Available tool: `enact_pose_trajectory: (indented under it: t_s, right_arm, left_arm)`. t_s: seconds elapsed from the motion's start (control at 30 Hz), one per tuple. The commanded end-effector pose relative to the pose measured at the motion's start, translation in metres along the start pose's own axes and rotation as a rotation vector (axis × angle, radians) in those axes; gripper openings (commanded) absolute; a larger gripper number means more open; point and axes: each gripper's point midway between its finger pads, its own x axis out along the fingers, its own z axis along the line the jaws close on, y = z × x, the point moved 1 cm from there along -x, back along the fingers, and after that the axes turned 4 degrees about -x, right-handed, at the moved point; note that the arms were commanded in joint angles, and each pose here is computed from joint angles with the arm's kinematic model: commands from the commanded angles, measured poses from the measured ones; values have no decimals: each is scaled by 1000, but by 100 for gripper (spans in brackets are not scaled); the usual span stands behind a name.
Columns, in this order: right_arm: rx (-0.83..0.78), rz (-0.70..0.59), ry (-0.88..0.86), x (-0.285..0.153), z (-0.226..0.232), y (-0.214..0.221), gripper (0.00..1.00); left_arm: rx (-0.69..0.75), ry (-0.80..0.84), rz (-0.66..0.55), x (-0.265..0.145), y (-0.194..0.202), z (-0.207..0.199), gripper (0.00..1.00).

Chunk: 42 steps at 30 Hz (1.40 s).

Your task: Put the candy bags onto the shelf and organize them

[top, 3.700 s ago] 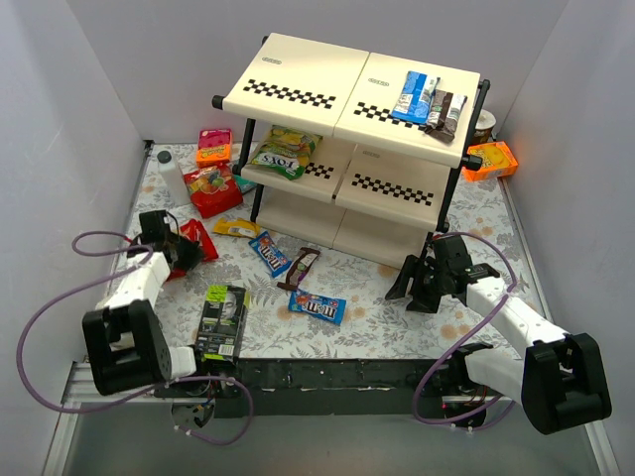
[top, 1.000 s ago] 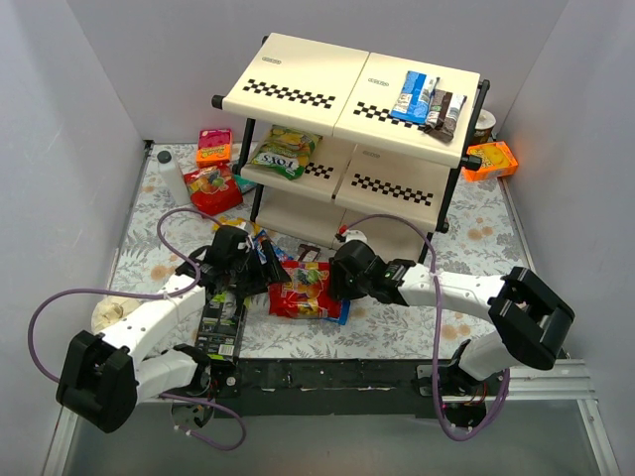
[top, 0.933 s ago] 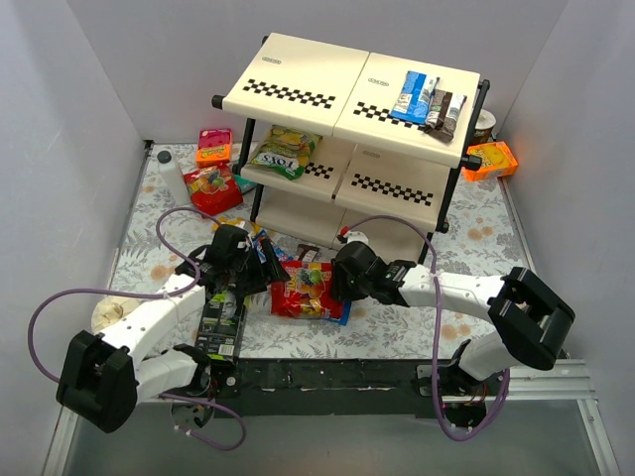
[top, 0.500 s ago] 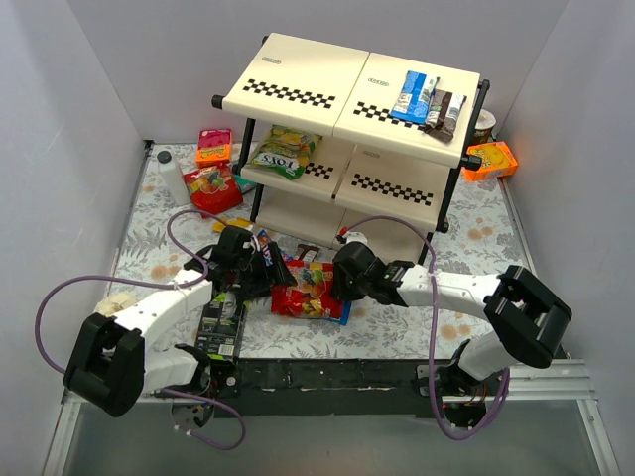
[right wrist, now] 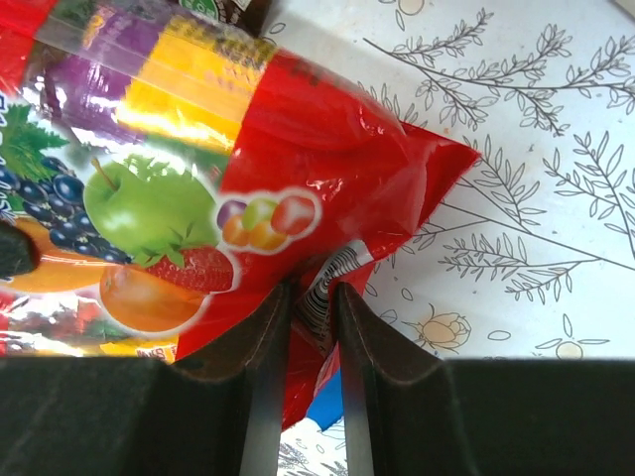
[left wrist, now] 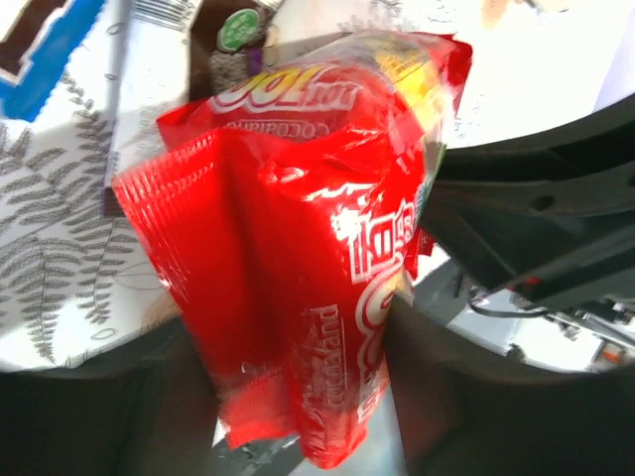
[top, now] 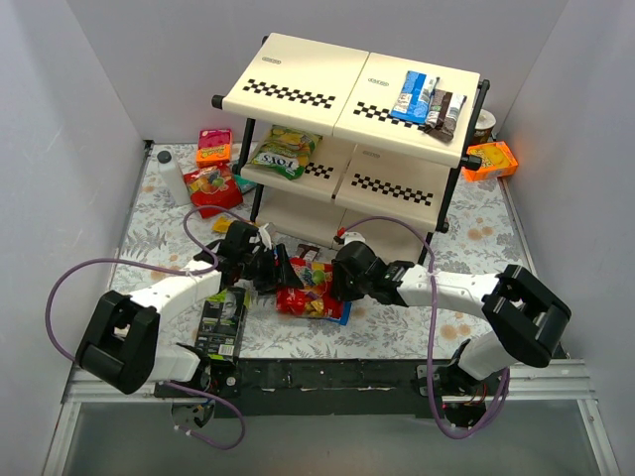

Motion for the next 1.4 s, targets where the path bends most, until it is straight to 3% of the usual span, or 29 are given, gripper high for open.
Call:
enact_pose_trajectory:
  t_s: [0.0,0.03,0.17,0.27,0.3,0.37,0.63,0.73,1.07,1.2,1.37]
  right_arm:
    - [-57,162,82,0,-29,49,31]
    - [-58,164,87,-1,-30,49,31]
    - [-42,153,125,-7,-34,44,37]
    - [-4,124,191,-19,-42,36,50]
    - [11,88,194,-26,-40,28,60]
    - [36,36,226,-36,-44,17,69]
    - [159,-266,185,-99,-46,-30,75]
    - [169,-319,172,-112,-51,-32,75]
    - [194,-321,177,-125,-67,-9,74]
    - [209,-332,179,-134,-73,-3,74]
    - [239,-345,178,-147,-78,1,74]
  left_arm:
    - [64,85,41,-6,0,-21,40]
    - [65,83,32,-6,-2,-22,30]
    - [66,69,24,-10,-6,-26,15]
    - [60,59,-5,-17,-13,-33,4]
    - [61,64,-18,-20,-16,-37,3]
    - [46,80,-58,-28,-23,-47,0]
    - [15,191,-251,-70,-62,-101,0]
    - [-19,204,-324,-82,-74,-110,0]
    - [-270,268,-594,-97,-128,-119,0]
    - [-340,362,-753,-107,-156,-123,0]
    - [-450,335,-840,-96,-183,-110,0]
